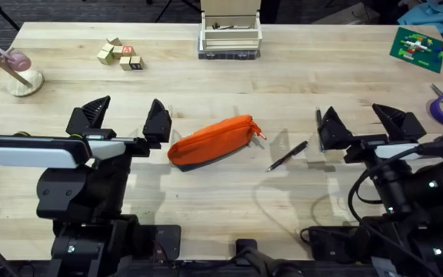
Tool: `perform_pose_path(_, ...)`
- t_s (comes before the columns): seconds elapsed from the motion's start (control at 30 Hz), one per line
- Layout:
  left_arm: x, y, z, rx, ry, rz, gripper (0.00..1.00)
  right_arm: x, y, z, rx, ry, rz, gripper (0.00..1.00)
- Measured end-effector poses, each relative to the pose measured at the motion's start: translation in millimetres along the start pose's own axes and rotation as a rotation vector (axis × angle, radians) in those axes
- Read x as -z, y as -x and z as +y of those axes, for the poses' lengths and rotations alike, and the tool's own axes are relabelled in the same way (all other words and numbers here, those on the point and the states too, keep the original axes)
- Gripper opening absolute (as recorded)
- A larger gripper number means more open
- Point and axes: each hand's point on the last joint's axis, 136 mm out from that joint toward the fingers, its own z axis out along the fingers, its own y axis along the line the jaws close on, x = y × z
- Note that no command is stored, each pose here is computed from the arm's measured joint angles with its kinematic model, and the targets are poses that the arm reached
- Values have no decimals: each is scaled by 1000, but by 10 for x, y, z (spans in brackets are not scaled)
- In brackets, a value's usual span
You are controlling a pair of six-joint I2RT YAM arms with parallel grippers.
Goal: Unzip the bag, pick up the pens from the table one at a time and place them inside, then zip the bag closed.
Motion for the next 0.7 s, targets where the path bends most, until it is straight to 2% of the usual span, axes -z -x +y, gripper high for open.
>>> perform_pose_path(0.57,0,-7,11,-2,5,3,994,0,-2,-3,0,-2,1,998)
perform_pose_path(0.7,3,-15,5,-3,2,11,993,2,6,54,0,31,-1,996)
